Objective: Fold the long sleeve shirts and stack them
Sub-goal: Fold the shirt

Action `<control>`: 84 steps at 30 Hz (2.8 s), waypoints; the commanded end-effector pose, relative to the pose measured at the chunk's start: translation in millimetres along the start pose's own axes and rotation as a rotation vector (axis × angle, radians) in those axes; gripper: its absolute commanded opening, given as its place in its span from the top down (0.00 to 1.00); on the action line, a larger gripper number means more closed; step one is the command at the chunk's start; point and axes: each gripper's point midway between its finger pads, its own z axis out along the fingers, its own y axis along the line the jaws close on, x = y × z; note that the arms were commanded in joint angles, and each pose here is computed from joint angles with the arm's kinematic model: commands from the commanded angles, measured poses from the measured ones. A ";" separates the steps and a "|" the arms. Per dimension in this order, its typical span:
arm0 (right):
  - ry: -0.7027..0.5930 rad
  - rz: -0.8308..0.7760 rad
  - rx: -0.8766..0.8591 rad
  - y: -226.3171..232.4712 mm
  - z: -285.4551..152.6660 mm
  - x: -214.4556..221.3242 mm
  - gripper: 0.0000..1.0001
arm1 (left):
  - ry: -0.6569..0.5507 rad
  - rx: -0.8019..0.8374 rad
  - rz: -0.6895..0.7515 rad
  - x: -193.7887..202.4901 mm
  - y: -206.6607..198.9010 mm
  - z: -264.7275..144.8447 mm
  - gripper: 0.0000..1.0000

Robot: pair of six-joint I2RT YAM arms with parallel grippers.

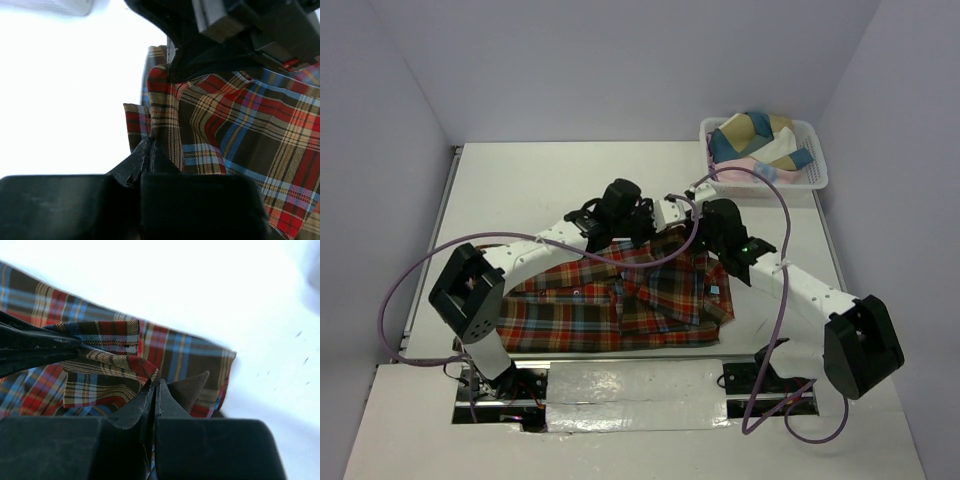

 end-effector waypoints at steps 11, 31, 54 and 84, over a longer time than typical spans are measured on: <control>-0.075 -0.045 0.098 -44.5 23.6 -46.5 1.00 | -0.068 -0.144 0.166 -21.9 80.4 15.2 1.00; -0.078 0.021 0.044 -41.0 16.6 -28.2 1.00 | -0.093 -0.008 0.274 -8.6 59.3 27.0 1.00; -0.083 0.254 -0.219 41.3 -91.4 8.0 0.25 | -0.033 0.604 0.704 57.7 -105.0 -30.0 1.00; 0.159 0.599 -0.025 -0.3 -33.6 57.1 0.48 | 0.217 0.368 0.167 68.9 -95.1 -37.2 0.82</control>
